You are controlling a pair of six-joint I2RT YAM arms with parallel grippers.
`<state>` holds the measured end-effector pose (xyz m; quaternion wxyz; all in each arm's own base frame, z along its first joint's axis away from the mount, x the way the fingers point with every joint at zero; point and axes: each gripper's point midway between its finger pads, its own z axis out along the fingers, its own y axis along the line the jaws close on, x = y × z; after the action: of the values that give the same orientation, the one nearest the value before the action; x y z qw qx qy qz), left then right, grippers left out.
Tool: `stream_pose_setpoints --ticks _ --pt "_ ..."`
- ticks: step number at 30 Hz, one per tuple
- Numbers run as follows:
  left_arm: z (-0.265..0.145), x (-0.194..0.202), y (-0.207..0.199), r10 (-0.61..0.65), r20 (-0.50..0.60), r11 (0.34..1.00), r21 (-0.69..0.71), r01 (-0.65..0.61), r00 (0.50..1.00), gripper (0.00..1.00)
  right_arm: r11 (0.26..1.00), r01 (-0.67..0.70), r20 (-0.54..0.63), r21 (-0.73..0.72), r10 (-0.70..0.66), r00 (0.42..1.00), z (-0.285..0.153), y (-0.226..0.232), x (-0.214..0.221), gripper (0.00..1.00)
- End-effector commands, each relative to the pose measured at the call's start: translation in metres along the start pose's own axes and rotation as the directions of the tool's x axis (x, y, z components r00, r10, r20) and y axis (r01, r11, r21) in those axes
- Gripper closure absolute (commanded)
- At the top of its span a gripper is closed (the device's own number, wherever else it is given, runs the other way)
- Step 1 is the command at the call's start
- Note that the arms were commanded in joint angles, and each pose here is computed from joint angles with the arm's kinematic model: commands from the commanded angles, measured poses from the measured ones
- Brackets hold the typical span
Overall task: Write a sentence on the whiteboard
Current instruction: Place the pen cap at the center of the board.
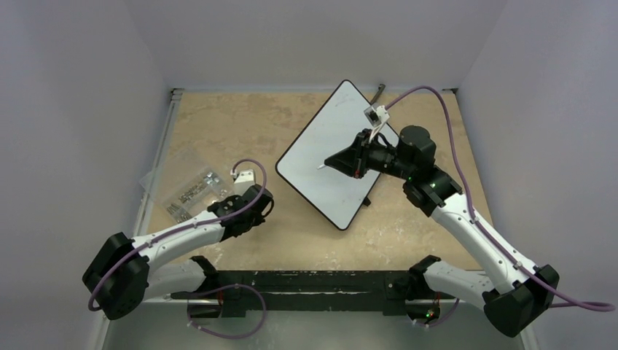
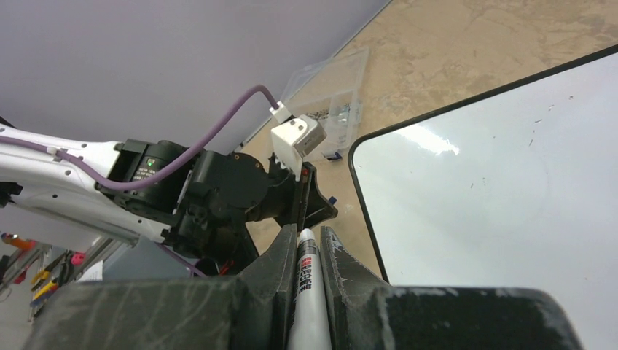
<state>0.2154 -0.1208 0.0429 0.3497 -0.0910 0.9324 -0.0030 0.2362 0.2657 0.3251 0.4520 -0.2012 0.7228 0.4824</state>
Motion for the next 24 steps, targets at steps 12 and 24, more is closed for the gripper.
stream_pose_setpoints --ticks 12,24 --pt "0.005 -0.013 0.001 -0.076 0.079 0.997 0.009 0.075 0.994 0.5 0.993 0.041 0.057 0.11 -0.047 0.997 -0.003 -0.019 -0.01 1.0" --pt "-0.038 -0.053 0.01 -0.124 0.171 0.992 0.054 0.117 0.977 0.31 0.977 0.05 0.074 0.209 -0.067 0.995 -0.013 -0.032 -0.012 1.0"
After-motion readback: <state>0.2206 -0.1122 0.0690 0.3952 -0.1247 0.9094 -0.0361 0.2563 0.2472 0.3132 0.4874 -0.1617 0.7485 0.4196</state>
